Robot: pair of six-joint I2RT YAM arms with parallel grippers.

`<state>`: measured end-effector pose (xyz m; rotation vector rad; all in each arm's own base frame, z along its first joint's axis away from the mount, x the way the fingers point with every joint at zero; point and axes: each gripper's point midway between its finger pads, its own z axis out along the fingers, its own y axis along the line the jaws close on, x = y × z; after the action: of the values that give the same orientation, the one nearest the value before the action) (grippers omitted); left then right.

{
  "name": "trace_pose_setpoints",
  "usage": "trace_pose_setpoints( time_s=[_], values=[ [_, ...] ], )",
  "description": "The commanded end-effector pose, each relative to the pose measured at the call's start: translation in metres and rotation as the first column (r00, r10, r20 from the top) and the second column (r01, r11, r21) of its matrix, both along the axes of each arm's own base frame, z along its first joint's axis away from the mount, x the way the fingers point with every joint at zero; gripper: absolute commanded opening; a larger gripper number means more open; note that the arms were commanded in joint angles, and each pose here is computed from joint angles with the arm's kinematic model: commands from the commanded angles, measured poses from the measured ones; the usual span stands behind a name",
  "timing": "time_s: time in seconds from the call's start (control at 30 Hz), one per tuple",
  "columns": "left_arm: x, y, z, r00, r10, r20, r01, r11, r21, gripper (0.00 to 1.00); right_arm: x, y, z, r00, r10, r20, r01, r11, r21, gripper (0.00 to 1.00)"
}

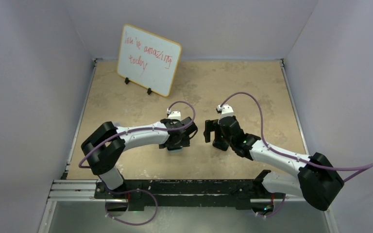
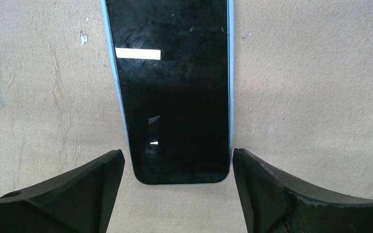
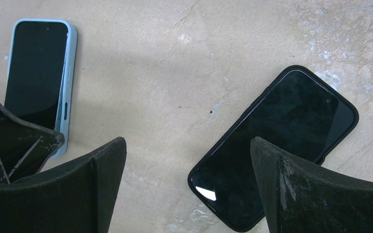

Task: Take the phone out of the phone case
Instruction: Pick up the phone at the center of the board.

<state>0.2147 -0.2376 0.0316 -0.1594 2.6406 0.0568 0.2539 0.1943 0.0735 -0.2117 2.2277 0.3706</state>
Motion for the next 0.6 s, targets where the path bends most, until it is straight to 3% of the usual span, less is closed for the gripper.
trace_pose_setpoints(
  time_s=[0.0,0.57],
  values=[
    [0.0066,-0.0061,0.0067,1.0,0.017,0.014,-0.016,0.999,-0.033,0.84,0.0028,0.0003,0.0031,1.0,0.004,0.023,-0.004,1.0,0.004,0.99],
    [0.0032,-0.0063,0.0014,1.0,0.02,-0.016,-0.022,0.992,-0.126,0.76,0.0027,0.001,0.0018,1.0,0.006,0.02,-0.006,1.0,0.006,0.99]
  ],
)
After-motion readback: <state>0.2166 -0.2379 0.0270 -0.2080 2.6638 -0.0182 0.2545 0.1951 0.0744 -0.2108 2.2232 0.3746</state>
